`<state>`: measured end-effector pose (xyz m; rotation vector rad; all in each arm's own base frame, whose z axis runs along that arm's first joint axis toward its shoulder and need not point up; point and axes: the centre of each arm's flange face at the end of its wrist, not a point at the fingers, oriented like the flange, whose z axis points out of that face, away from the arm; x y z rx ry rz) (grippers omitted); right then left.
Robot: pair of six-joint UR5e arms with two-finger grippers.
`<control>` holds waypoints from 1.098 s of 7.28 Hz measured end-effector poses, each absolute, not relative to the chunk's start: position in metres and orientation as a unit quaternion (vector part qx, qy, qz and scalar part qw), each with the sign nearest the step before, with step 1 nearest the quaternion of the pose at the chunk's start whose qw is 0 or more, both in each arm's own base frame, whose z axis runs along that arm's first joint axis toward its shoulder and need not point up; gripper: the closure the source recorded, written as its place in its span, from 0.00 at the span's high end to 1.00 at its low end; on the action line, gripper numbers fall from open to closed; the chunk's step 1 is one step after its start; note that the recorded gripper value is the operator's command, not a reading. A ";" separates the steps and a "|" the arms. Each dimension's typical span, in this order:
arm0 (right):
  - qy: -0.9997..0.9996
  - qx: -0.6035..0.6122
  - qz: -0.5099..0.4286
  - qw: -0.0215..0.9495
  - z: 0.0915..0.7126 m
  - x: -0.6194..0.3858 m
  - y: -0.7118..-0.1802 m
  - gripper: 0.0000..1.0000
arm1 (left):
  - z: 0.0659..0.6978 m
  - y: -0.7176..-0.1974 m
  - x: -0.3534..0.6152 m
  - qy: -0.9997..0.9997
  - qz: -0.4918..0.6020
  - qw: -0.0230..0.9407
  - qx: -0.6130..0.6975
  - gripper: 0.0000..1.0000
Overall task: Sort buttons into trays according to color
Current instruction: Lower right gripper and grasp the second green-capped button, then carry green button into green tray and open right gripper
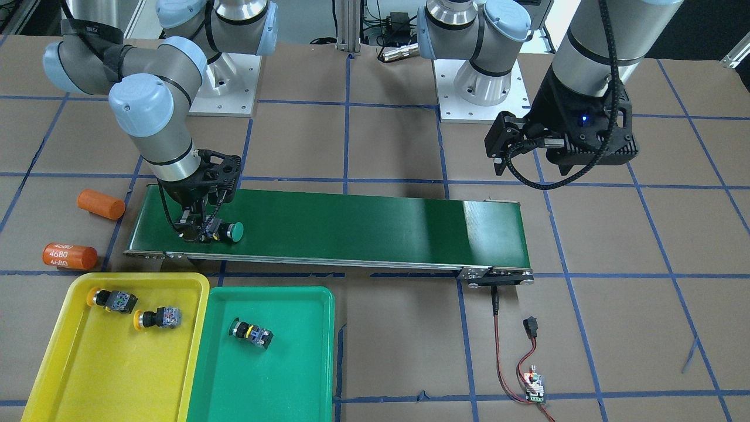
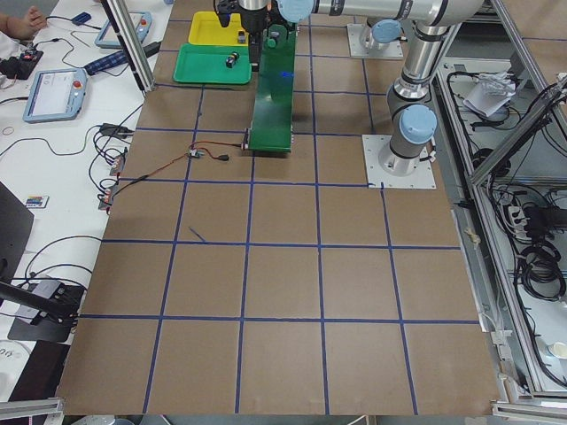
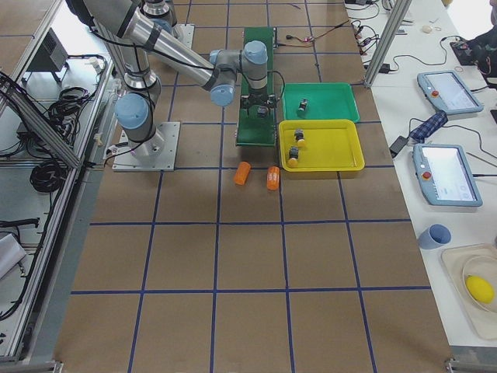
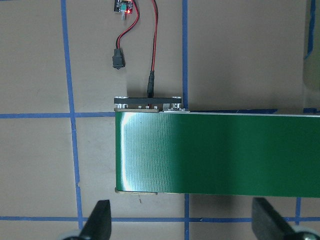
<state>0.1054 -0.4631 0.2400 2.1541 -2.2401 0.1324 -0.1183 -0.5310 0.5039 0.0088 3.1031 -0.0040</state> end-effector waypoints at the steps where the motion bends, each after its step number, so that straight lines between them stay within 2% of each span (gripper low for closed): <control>1: -0.719 0.693 0.042 0.016 0.240 0.105 -0.463 0.26 | 0.504 -0.529 -0.118 1.000 -0.001 0.019 0.003 1.00; 3: -0.721 0.692 0.041 0.017 0.241 0.105 -0.463 0.20 | 0.508 -0.526 -0.118 1.000 -0.005 0.019 0.003 1.00; 6: -0.720 0.691 0.057 0.031 0.263 0.105 -0.481 0.20 | 0.508 -0.527 -0.118 1.000 -0.005 0.018 0.002 1.00; 8: -0.712 0.698 0.070 0.039 0.278 0.113 -0.518 0.20 | 0.504 -0.530 -0.118 1.000 -0.002 0.018 0.003 1.00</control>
